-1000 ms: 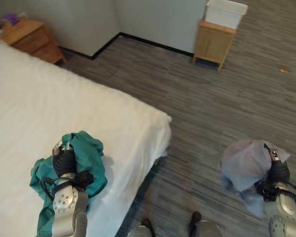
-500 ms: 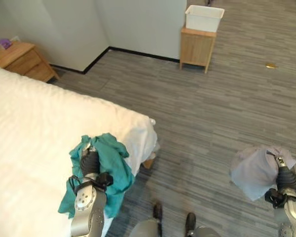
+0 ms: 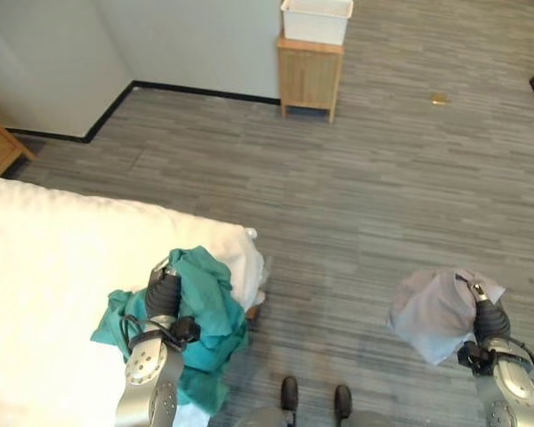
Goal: Pick up bed clothes into laundry basket.
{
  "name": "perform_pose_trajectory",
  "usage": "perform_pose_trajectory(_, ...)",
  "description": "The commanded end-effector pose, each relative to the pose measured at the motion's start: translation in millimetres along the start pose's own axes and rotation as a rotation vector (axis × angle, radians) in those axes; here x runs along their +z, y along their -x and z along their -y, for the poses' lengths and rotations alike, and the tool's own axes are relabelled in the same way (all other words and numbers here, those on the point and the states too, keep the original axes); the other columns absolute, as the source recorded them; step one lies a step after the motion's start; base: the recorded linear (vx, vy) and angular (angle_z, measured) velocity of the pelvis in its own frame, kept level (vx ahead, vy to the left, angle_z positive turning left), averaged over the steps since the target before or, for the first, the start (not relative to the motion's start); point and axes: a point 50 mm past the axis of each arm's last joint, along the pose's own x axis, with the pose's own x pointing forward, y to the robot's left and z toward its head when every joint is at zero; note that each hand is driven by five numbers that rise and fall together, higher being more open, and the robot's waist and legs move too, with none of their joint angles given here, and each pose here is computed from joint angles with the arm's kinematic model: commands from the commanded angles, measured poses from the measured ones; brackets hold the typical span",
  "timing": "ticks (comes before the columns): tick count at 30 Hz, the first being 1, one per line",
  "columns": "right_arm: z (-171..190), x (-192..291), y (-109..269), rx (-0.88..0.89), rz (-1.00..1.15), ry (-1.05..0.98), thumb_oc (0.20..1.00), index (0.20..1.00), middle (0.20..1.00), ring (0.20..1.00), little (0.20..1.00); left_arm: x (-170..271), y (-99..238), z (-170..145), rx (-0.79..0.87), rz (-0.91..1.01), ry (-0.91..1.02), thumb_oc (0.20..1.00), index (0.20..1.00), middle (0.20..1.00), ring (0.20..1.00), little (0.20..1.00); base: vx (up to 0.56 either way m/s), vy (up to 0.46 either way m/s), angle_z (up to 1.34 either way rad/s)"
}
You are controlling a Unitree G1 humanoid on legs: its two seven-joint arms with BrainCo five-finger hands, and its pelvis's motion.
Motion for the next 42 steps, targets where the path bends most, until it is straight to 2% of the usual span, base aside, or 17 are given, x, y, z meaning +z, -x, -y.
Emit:
perform_pose_trajectory(1,-2.9,36.1,-11.8,0.032,0.177,0.035,0.2,0.2,0.2,0.2,0.2,24.4,-6.9,-8.8,0.036,0.129,-0.026,0.2,0.2,0.2,0.2,0.2,0.07,0.063,-0.55)
perform_pose_trajectory(8,5.3,26.4,-2.2,-0.024,0.146,0.008,0.2,0.2,0.2,0.2,0.2,28.4,-15.8,-2.5,0.006,0.144,-0.036,0.2,0.2,0.2,0.2,0.2,0.35,-0.094,0.16)
perform_pose_trajectory(14,-9.7,32.1,-10.6,0.064,0.165,0.022,0.2,0.2,0.2,0.2,0.2,26.1,-16.7,-1.0,0.005,0.145,-0.037,0.2,0.2,0.2,0.2,0.2,0.43,-0.266,0.07)
perform_pose_trajectory(18,-12.4,31.1,-15.3,0.09,0.149,0.01,0.2,0.2,0.2,0.2,0.2,22.5,-18.5,4.8,0.008,0.139,0.071,0.2,0.2,0.2,0.2,0.2,0.42,-0.344,-0.59)
perform_pose_trajectory(20,-2.5,33.5,-16.2,0.063,0.141,0.062,0.2,0.2,0.2,0.2,0.2,21.1,-22.5,10.5,-0.007,0.131,0.138,0.2,0.2,0.2,0.2,0.2,0.5,-0.547,-0.34)
perform_pose_trajectory(26,2.2,47.6,-18.0,0.03,0.193,0.073,0.2,0.2,0.2,0.2,0.2,14.6,-21.8,17.5,-0.019,0.099,0.161,0.2,0.2,0.2,0.2,0.2,0.48,-0.17,-0.07)
perform_pose_trajectory(37,-10.0,34.7,-13.5,0.11,0.137,0.132,0.2,0.2,0.2,0.2,0.2,2.2,-12.2,4.0,0.038,0.053,0.123,0.2,0.2,0.2,0.2,0.2,0.61,0.019,-0.29)
perform_pose_trajectory(42,-31.1,37.7,-18.5,0.191,0.16,0.135,0.2,0.2,0.2,0.2,0.2,-3.8,-5.0,-11.6,0.057,-0.003,0.051,0.2,0.2,0.2,0.2,0.2,0.49,0.247,0.0)
